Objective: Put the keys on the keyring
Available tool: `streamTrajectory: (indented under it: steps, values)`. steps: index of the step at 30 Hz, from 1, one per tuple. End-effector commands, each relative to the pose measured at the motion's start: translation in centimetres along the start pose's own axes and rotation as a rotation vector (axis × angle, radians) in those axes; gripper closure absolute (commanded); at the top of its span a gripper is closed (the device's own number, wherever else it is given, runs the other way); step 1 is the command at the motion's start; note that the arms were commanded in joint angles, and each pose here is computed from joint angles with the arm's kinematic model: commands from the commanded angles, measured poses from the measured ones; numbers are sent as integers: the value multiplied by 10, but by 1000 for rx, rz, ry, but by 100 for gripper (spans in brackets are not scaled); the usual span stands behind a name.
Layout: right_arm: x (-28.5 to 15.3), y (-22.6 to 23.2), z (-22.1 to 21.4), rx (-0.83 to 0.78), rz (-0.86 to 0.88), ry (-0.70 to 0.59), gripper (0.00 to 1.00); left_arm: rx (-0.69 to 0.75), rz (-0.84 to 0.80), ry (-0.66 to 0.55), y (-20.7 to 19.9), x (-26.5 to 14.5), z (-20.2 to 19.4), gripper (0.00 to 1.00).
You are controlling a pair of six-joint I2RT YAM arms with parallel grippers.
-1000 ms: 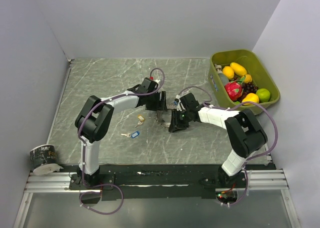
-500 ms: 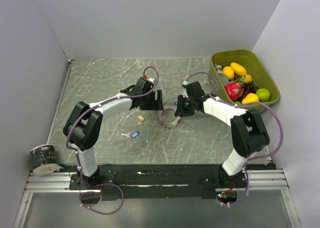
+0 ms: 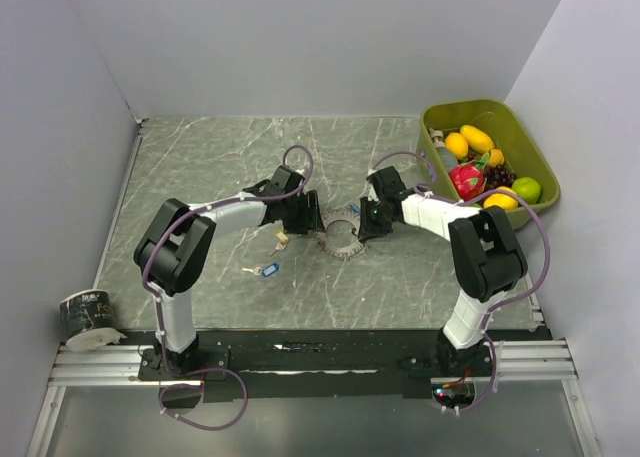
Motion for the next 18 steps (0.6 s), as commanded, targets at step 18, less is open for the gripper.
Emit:
streamTrajectory:
  steps: [18]
  values:
    - [-46, 65, -24, -43, 204, -59, 71, 117, -85, -109, -48, -21, 40, 38]
Point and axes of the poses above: each gripper's point midway between its finger pads, its own x axis out along the fingers, its own y axis along the line the jaws close on, z = x × y, the point moved 5 cm from there along -x, back along the fingers, and after that the axes turned 6 degrees about -x, right-handed, at the moved point
